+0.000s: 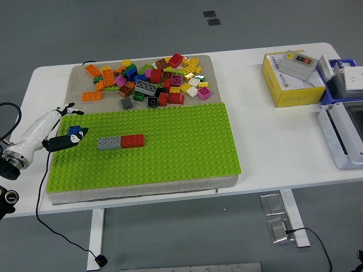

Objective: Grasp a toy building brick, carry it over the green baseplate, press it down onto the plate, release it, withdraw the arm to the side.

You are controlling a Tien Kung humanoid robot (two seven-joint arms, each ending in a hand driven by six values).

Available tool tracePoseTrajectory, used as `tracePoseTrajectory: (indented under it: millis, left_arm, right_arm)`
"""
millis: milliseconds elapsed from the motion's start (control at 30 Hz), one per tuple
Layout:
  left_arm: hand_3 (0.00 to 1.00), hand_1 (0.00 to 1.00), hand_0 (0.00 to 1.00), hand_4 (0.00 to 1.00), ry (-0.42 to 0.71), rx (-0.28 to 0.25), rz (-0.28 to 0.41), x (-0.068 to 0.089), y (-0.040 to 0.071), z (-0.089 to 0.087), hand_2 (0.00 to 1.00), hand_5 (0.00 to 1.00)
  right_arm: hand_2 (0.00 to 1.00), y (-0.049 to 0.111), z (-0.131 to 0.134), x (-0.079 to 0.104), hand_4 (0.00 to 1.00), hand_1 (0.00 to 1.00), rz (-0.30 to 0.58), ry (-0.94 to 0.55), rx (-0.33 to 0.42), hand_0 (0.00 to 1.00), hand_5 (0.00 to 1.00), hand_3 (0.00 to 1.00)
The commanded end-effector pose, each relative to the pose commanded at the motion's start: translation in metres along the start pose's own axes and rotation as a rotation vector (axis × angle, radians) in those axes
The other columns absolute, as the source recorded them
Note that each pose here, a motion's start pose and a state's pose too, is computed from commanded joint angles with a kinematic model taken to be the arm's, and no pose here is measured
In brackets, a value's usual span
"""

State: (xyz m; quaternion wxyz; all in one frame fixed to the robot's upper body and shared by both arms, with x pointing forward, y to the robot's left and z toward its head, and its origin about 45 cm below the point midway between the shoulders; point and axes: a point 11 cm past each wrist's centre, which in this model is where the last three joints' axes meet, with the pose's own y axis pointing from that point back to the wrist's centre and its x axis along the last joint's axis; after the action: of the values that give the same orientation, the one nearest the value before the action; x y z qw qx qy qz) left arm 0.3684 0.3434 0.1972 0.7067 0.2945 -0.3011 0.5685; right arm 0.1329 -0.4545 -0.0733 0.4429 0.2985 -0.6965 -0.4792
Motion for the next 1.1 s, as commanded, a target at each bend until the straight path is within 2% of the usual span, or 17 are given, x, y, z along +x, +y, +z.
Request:
tracePoseTrajectory:
  millis: [33,67,233,267,433,467,567,767,833,867,1033,1067,1100]
  left_arm:
    - [0.801,0.908,0.992,0.649,0.043,-0.015,0.029,0.002,0.001,0.002,0.905,0.405]
    - [0.793,0.804,0.892,0.634,0.096,-0.034,0.062,0.004,0.002,0.004,0.799,0.397]
    - [0.793,0.804,0.892,0.634,0.314,-0.121,0.213,0.022,0.005,0.013,0.799,0.397]
    - [0.833,0.739,0.813,0.608,0.351,-0.140,0.247,0.028,0.007,0.014,0.768,0.369]
    - [0.833,0.739,0.813,0.608,0.461,-0.218,0.394,0.055,0.014,0.013,0.768,0.369]
    - [0.994,0.705,0.765,0.606,0.478,-0.235,0.419,0.060,0.016,0.013,0.792,0.364]
    - [0.994,0.705,0.765,0.606,0.515,-0.277,0.470,0.068,0.020,0.013,0.792,0.364]
    - [0.998,0.695,0.752,0.591,0.531,-0.310,0.506,0.071,0.023,0.014,0.780,0.352]
    - [0.998,0.695,0.752,0.591,0.526,-0.310,0.511,0.071,0.024,0.013,0.780,0.352]
    - [0.990,0.743,0.796,0.603,0.524,-0.309,0.512,0.071,0.024,0.013,0.772,0.371]
    - [0.990,0.743,0.796,0.603,0.514,-0.301,0.506,0.068,0.023,0.012,0.772,0.371]
    - [0.941,0.873,0.869,0.605,0.511,-0.300,0.505,0.067,0.022,0.012,0.817,0.370]
    - [0.941,0.873,0.869,0.605,0.508,-0.299,0.506,0.067,0.022,0.011,0.817,0.370]
  right_arm:
    - [0.658,0.000,0.000,0.000,0.596,0.608,0.001,0.001,0.002,0.646,0.998,0.748]
    - [0.652,0.000,0.000,0.000,0.595,0.603,0.002,0.001,0.004,0.642,0.998,0.748]
    - [0.652,0.000,-0.001,-0.001,0.595,0.603,0.007,0.004,0.012,0.642,0.998,0.748]
    - [0.650,0.000,0.000,-0.001,0.595,0.603,0.007,0.004,0.013,0.640,0.998,0.746]
    - [0.650,-0.001,0.002,-0.003,0.595,0.603,0.008,0.005,0.013,0.640,0.998,0.746]
    - [0.651,-0.001,0.004,-0.004,0.595,0.603,0.009,0.003,0.013,0.638,0.998,0.745]
    - [0.651,-0.002,0.008,-0.005,0.595,0.603,0.012,-0.002,0.012,0.638,0.998,0.745]
    - [0.652,-0.002,0.010,-0.007,0.597,0.602,0.015,0.003,0.009,0.637,0.998,0.742]
    - [0.652,-0.002,0.010,-0.007,0.597,0.602,0.016,0.004,0.008,0.637,0.998,0.742]
    - [0.650,-0.002,0.010,-0.007,0.603,0.601,0.016,0.005,0.008,0.636,0.998,0.741]
    - [0.650,-0.002,0.010,-0.007,0.603,0.601,0.015,0.004,0.006,0.636,0.998,0.741]
    - [0.656,-0.002,0.010,-0.008,0.602,0.601,0.014,0.003,0.005,0.636,0.998,0.741]
    - [0.656,-0.002,0.011,-0.008,0.602,0.601,0.014,0.003,0.004,0.636,0.998,0.741]
